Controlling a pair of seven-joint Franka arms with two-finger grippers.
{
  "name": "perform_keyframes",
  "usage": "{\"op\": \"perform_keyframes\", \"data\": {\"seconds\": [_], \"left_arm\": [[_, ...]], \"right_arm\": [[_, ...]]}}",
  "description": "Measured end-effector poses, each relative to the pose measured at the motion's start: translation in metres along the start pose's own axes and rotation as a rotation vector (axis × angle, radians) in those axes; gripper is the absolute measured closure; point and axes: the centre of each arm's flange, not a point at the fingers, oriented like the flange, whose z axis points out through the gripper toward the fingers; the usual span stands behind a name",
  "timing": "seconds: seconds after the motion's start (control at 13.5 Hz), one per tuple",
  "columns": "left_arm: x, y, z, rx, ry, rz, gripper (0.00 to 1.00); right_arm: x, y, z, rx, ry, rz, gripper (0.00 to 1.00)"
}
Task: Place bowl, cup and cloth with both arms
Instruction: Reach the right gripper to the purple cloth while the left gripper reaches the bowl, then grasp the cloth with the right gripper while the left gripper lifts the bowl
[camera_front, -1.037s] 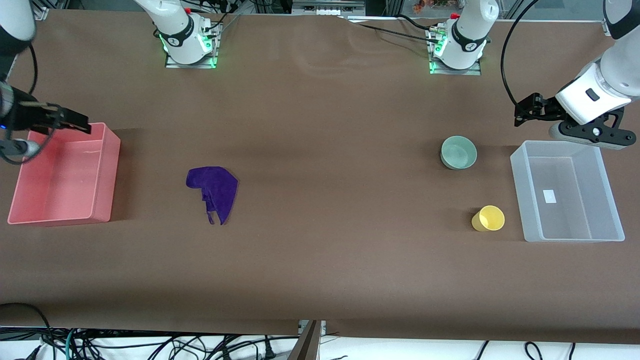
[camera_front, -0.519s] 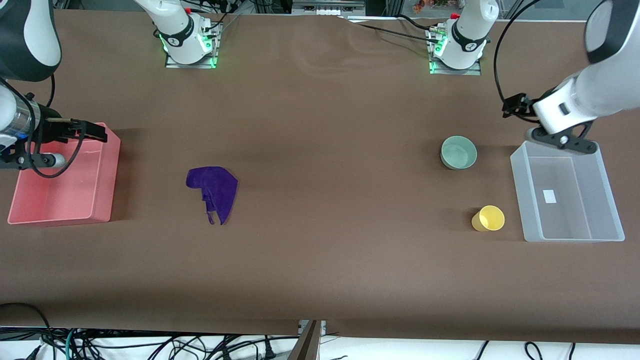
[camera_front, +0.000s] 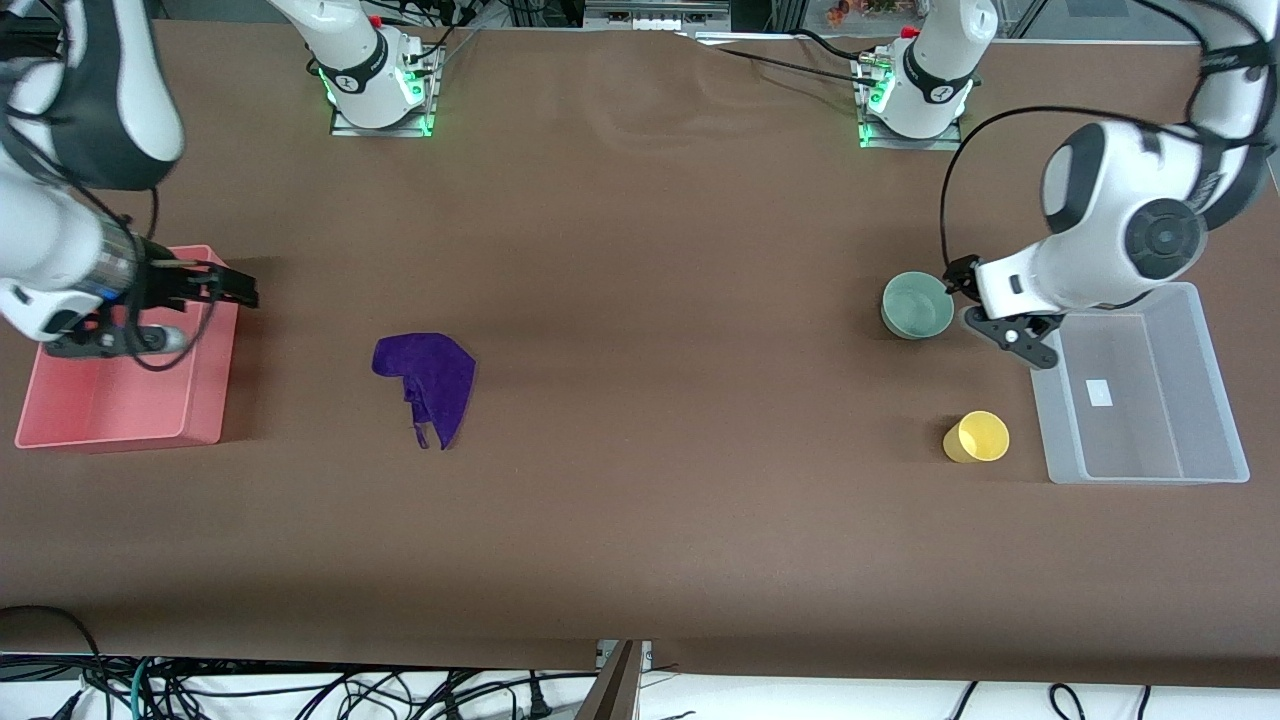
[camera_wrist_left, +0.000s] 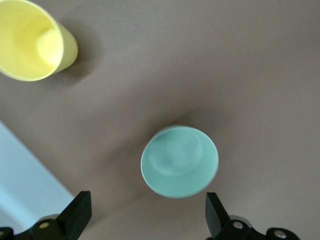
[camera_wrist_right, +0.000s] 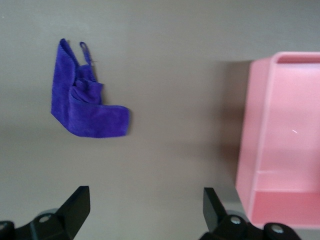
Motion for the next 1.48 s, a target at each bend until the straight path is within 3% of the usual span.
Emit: {"op": "perform_keyframes", "data": {"seconds": [0.52,0.67,0.81,1.04,1.19,1.26,1.33,1.48], "left_arm": [[-0.009,-0.01,0.12,0.029,0.063,0.087,0.0],[-0.011,-0.008,0.137,0.025,0.058,0.109,0.05],[-0.01,-0.008,0.141,0.025,0.056,0.132,0.22],[-0.01,-0.009,0.14,0.026,0.057,0.145,0.57],[-0.01,-0.009,0.14,0.027,0.059,0.148,0.77],[-0.009,-0.009,0.138,0.029,0.061,0.153,0.89],[-0.008,-0.009,0.133,0.033,0.066,0.168,0.96],[-0.008,-0.014,0.11,0.046,0.081,0.192,0.96]], "right_arm": [[0.011,-0.086,0.117,0.032,0.081,0.153,0.0],[0.016,-0.105,0.159,0.048,0.1,0.17,0.0],[0.023,-0.114,0.197,0.066,0.12,0.171,0.0],[0.029,-0.119,0.244,0.087,0.142,0.17,0.0],[0.03,-0.121,0.258,0.091,0.141,0.169,0.06],[0.03,-0.121,0.258,0.091,0.141,0.169,0.12],[0.031,-0.122,0.257,0.092,0.143,0.169,0.25],[0.034,-0.122,0.25,0.093,0.154,0.167,0.48]]}}
